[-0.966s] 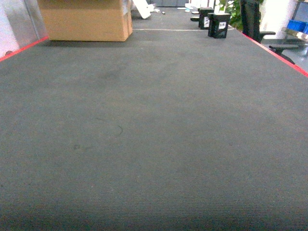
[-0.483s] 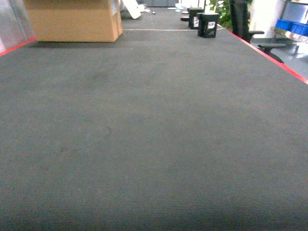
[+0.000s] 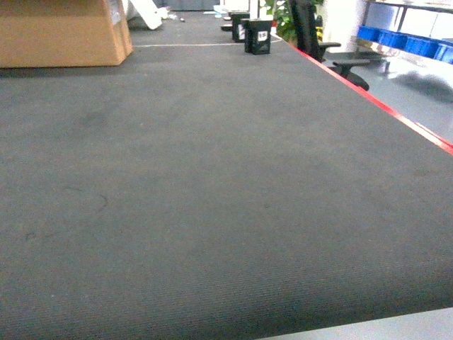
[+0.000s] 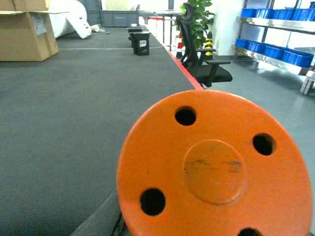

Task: Sort blue parts and orange caps into right shelf containers

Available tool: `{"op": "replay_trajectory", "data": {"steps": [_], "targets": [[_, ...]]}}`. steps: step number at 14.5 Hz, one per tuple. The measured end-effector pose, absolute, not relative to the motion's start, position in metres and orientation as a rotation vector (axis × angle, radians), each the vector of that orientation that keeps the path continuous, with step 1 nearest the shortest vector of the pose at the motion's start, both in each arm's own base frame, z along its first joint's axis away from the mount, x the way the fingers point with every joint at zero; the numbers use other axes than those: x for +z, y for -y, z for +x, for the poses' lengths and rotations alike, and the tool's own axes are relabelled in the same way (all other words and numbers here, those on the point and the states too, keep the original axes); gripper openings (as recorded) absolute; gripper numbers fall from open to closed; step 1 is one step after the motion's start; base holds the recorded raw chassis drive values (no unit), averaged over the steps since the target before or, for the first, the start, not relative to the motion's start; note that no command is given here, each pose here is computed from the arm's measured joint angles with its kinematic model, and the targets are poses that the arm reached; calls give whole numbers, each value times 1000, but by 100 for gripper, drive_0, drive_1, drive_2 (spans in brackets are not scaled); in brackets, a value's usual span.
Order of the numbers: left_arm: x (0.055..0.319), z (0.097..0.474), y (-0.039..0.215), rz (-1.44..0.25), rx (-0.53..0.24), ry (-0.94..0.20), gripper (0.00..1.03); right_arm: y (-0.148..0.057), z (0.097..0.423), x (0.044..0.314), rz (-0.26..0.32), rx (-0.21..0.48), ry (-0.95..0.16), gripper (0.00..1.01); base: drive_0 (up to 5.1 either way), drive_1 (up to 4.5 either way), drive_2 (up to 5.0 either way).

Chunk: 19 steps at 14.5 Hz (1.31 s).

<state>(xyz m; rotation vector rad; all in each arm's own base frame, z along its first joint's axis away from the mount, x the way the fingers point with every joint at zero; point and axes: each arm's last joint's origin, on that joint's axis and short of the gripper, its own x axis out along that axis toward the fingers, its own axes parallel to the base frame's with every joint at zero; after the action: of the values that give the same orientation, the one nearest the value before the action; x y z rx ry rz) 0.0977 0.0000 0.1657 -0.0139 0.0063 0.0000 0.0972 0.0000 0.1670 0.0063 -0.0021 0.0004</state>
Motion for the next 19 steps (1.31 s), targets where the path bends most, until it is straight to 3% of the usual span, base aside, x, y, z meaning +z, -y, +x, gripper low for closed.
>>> {"op": "replay_trajectory", "data": {"steps": [5,19], "targets": [[166,98,0,-14,0,-7,43,0,97,167,6,0,2,44,0,0,0],[166,98,0,-14,0,-7,43,0,97,167,6,0,2,44,-164,-164,-164]]}}
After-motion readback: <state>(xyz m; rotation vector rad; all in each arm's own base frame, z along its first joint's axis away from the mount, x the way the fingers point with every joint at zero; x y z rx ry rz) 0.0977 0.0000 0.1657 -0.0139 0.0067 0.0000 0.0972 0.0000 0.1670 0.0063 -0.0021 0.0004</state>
